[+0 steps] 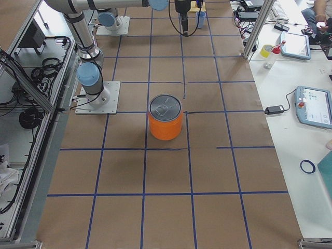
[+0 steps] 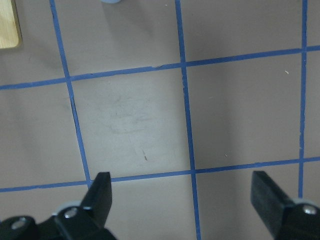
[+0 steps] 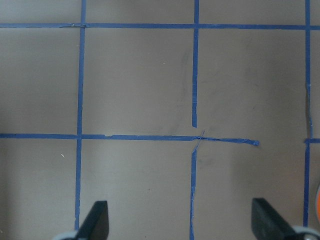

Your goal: Flip cup

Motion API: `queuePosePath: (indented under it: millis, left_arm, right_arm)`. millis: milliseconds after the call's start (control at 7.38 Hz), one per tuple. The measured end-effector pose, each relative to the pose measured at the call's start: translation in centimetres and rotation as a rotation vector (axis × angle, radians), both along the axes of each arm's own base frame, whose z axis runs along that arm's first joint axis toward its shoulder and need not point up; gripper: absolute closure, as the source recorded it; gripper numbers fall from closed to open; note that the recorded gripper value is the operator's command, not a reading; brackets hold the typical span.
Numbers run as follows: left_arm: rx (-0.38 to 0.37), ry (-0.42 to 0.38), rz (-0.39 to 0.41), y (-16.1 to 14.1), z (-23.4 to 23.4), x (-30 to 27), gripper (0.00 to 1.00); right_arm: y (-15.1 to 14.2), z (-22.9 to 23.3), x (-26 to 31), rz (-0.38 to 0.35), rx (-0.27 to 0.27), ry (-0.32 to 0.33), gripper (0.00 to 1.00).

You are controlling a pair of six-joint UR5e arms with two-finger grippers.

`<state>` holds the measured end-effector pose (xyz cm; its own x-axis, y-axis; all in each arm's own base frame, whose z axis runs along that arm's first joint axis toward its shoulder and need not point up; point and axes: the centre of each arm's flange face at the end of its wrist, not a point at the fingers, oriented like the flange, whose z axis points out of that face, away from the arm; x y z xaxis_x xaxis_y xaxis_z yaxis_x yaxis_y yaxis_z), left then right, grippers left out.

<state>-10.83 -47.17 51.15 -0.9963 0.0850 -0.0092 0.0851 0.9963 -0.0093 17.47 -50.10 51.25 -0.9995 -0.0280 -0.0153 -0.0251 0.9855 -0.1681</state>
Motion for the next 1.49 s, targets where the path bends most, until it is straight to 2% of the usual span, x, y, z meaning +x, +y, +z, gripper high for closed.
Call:
queuePosePath:
  millis: [271, 948, 1490]
  left_arm:
    - [-0.016, 0.007, 0.009, -0.4, 0.0, -0.1, 0.00]
    - [-0.057, 0.055, 0.172, -1.4, 1.3, -0.1, 0.00]
    - [-0.041, 0.044, 0.179, -1.3, 0.0, -0.1, 0.00]
  right_arm:
    - [-0.1, 0.0, 0.0, -0.001, -0.002, -0.002, 0.00]
    - [-0.1, -0.1, 0.0, -0.003, -0.002, -0.002, 0.00]
    - [0.0, 0.1, -0.1, -0.003, -0.002, 0.008, 0.00]
